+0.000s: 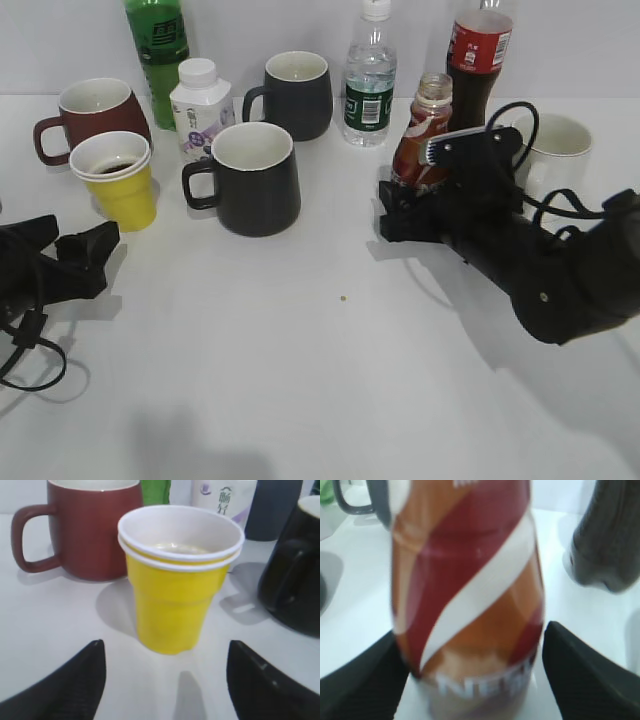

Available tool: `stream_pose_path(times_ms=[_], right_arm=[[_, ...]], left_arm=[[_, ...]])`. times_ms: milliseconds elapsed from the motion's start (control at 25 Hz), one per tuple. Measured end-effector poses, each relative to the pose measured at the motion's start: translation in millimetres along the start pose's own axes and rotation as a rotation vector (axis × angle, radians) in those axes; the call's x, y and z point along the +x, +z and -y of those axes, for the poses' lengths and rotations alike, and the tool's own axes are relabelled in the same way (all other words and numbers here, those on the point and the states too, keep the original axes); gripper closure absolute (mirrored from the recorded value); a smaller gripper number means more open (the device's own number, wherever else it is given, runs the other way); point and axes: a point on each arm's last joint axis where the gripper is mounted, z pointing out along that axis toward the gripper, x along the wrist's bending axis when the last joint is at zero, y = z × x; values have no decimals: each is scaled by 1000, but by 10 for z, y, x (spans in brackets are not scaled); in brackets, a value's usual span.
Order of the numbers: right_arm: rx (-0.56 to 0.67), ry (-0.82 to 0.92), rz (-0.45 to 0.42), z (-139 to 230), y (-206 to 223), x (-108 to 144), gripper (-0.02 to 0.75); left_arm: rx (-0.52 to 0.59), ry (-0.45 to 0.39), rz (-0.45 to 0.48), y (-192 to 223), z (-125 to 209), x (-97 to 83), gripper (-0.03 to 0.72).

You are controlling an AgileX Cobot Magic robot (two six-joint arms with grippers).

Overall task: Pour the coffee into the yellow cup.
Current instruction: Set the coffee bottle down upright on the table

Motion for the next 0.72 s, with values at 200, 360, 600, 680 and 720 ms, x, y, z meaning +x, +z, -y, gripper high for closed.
stream_pose_path(times_ms=[200, 360, 600, 680, 720], right_arm=[[12, 5, 4, -50, -133, -26, 127], [66, 15, -3, -110, -185, -25, 127], [187, 32, -29, -223, -296, -12, 129], [236, 37, -40, -259, -345, -6, 130], [255, 39, -45, -282, -373, -4, 132]], left_arm=[[77, -39, -13, -58, -37, -1, 113], [143, -110, -26, -128, -79, -6, 122], [301, -147, -56, -246, -125, -13, 123], [383, -149, -67, -254, -163, -23, 123], [407, -149, -70, -249, -210, -31, 123]])
